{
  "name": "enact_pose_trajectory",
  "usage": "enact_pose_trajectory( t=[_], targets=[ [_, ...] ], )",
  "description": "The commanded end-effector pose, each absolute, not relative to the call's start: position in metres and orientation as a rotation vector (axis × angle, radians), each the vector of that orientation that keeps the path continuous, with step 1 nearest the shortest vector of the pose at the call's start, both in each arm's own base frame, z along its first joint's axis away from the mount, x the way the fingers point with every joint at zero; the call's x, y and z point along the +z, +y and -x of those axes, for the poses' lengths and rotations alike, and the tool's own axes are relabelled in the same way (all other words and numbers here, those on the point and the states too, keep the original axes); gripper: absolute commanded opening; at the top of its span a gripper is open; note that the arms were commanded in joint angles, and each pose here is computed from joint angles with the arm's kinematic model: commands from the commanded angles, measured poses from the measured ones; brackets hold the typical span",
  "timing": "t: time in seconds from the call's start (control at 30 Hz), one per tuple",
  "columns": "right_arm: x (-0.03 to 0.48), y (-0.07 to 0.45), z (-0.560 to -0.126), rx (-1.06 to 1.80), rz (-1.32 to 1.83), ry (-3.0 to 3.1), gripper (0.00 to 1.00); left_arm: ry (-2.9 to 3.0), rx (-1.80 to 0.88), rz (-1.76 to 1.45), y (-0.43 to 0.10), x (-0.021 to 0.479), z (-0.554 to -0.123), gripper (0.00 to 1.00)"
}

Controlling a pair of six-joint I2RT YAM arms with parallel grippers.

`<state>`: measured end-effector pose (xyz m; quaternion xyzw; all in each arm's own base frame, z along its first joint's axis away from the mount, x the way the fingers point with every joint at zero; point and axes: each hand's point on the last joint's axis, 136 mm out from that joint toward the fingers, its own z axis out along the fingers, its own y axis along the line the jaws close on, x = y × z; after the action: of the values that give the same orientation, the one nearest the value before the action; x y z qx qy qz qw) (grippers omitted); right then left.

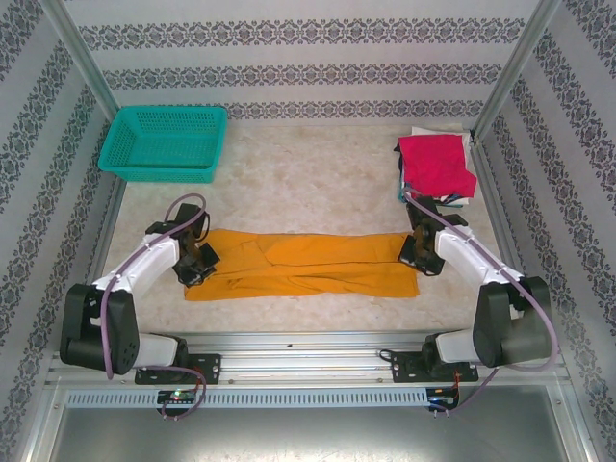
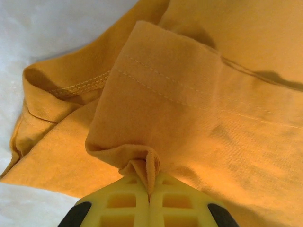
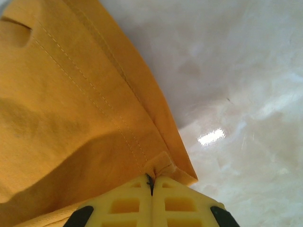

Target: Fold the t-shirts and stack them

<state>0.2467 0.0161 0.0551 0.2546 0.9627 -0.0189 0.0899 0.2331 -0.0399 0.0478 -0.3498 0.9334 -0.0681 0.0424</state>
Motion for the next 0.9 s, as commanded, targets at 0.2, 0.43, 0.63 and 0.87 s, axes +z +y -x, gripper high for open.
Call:
enact_pose_trajectory(
  t=[0.2,0.43,0.63,0.87],
  targets=[
    [0.047,0.018,-0.234,-0.094,-0.795,2.912,0.0,2.875,-0.172,1.091,-0.034,0.025,-0.225,0.04],
    [0.093,0.01,-0.261,-0.084,-0.674,2.698,0.66,2.819,-0.22,0.892,-0.035,0.067,-0.242,0.64],
    [0.133,0.047,-0.304,0.025,-0.287,2.51,0.77,2.687,-0.211,0.694,-0.028,0.126,-0.262,0.94],
    [0.114,0.135,-0.342,0.352,-0.093,2.522,0.76,2.655,-0.678,0.773,-0.097,0.089,-0.289,0.82]
  ],
)
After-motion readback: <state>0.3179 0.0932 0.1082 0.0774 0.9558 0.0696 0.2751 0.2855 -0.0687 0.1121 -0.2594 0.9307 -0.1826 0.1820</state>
